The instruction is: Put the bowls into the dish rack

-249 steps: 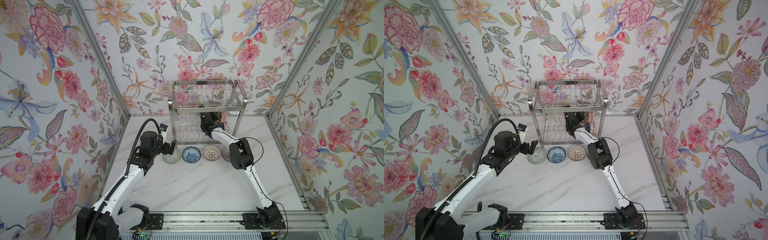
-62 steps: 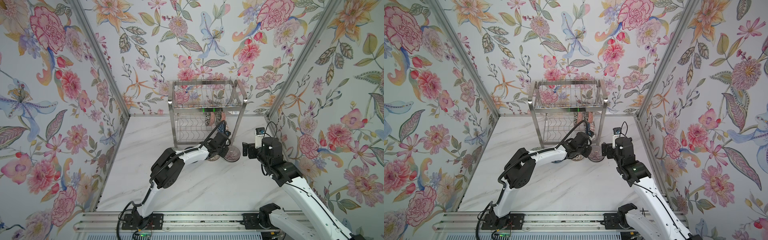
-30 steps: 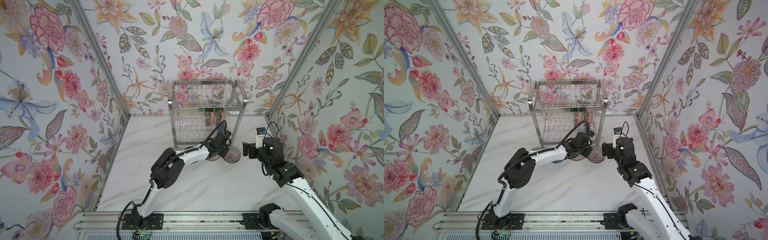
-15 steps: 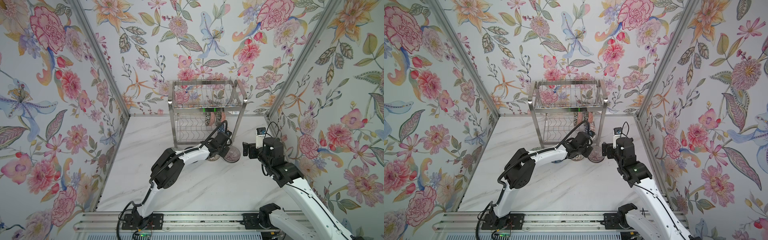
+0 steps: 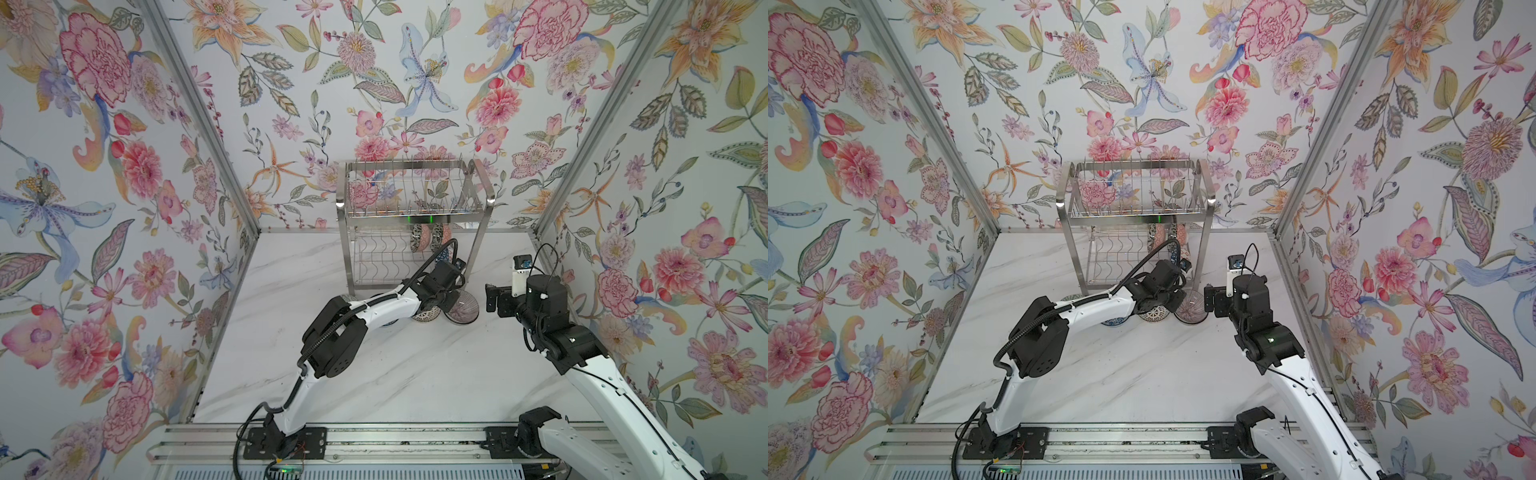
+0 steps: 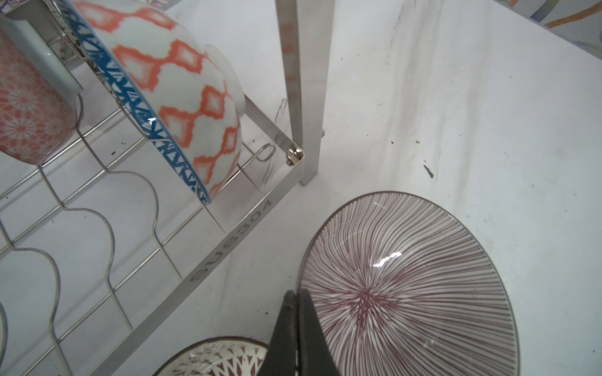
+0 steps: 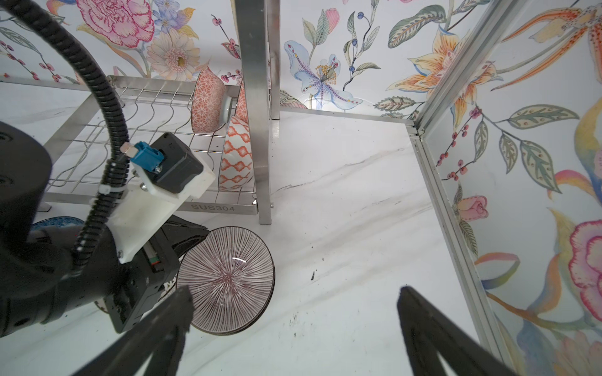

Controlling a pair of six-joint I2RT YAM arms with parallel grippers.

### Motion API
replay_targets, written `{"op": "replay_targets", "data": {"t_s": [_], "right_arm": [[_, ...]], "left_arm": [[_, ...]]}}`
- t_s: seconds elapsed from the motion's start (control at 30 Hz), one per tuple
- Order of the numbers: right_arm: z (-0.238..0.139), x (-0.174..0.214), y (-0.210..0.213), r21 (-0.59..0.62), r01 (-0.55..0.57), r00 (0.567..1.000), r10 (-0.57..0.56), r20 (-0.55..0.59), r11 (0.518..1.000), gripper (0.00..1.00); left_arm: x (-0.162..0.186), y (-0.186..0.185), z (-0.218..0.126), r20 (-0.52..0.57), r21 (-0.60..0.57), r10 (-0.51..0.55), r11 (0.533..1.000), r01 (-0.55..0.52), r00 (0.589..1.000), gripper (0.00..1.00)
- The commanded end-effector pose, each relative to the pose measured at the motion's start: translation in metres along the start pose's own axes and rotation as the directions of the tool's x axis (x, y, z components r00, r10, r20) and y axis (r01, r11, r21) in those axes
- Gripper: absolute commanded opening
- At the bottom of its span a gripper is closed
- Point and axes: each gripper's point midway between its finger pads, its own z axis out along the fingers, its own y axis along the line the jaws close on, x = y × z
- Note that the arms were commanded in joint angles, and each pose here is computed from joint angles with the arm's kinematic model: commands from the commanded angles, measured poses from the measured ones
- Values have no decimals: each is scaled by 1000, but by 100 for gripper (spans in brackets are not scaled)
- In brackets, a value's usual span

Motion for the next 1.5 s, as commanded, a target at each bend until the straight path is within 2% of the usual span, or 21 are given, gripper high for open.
{"op": "replay_targets", "data": {"t_s": [0.0,0.27,0.5,0.97,1.3,1.37,1.47], "right_arm": [[0,1,-1,-2,-17,1000,17,-3,1000,99],[-1,0,-2,-3,-19,1000,19,1,1000,99],[-2,-1,-2,-4,-22,1000,22,3,1000,99],[-2,0,-2,-2,-22,1000,22,2,1000,99],[-3,-1,-3,-1,-23,1000,23,7,1000,99],[-3,-1,-3,-2,-24,1000,24,8,1000,99],[-3,-1,-3,-2,-24,1000,24,8,1000,99]], "left_arm": [[-35,0,-29,77,-8,9,1000,-8,997,17],[-18,-3,-18,30,17,-4,1000,3,1000,40],[-2,-5,-5,-18,37,-8,999,9,1000,41],[21,-6,13,-69,60,-22,998,26,997,32],[17,-4,10,-62,53,-24,998,27,998,4],[17,-3,8,-61,50,-22,998,25,998,0],[13,-2,6,-55,46,-20,999,23,998,0]]}}
